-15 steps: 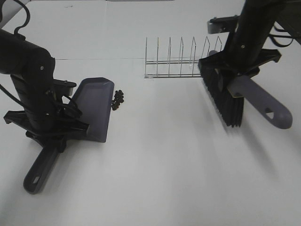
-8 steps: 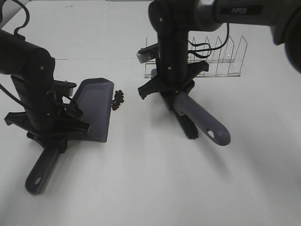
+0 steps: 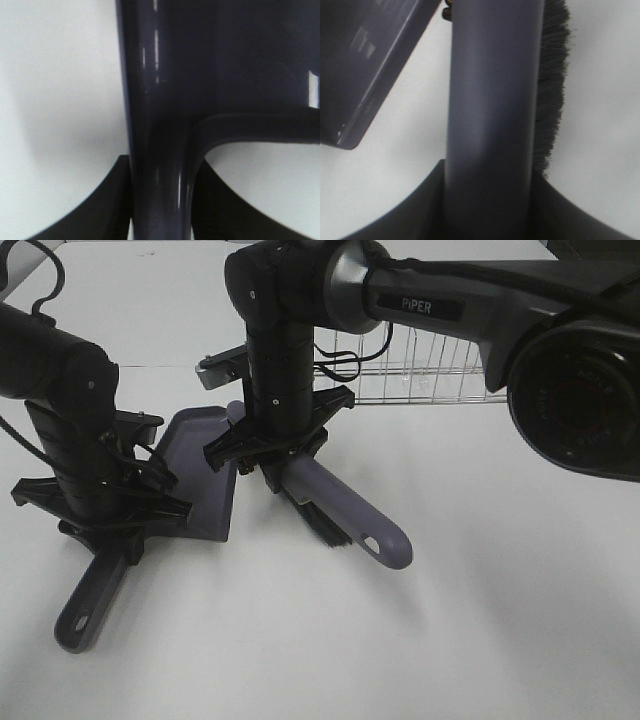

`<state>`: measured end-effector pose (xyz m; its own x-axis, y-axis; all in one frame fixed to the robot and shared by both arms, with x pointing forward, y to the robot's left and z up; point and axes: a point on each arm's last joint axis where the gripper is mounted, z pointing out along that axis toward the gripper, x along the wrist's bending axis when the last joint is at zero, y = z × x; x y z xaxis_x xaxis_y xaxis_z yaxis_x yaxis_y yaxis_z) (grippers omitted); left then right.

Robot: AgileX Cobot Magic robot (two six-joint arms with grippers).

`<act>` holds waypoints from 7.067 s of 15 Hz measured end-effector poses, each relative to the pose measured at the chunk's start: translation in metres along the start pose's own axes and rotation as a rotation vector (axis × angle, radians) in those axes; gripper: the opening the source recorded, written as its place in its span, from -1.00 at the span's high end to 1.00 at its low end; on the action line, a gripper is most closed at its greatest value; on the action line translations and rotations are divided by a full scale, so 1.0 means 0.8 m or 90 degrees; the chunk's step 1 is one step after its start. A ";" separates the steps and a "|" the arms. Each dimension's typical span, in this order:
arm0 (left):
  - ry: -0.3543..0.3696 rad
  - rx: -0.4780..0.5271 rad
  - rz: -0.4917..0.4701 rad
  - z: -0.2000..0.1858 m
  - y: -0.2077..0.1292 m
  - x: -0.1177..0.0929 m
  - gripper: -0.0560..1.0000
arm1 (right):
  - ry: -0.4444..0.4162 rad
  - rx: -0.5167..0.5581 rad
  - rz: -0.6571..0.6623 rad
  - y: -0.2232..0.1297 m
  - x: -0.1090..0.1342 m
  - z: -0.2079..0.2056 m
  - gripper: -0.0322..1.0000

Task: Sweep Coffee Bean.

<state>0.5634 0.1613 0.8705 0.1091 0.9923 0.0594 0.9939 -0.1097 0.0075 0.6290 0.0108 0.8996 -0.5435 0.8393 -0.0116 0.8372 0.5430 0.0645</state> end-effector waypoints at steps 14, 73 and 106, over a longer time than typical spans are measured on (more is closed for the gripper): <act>0.001 0.003 0.001 0.001 0.000 0.000 0.38 | -0.030 -0.141 -0.038 0.029 -0.010 -0.090 0.43; -0.002 -0.003 0.019 -0.002 0.004 -0.001 0.38 | -0.129 -0.120 0.341 -0.048 -0.406 -0.058 -0.36; -0.031 -0.115 0.042 -0.248 -0.118 0.053 -0.13 | 0.024 -0.050 0.325 -0.226 -0.272 -0.192 -0.36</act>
<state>0.4713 0.2024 1.0706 0.1785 0.9838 0.0170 0.9666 -0.1786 0.1841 0.5864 -0.2744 1.0441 -0.0705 0.9946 0.0766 0.9901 0.0604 0.1268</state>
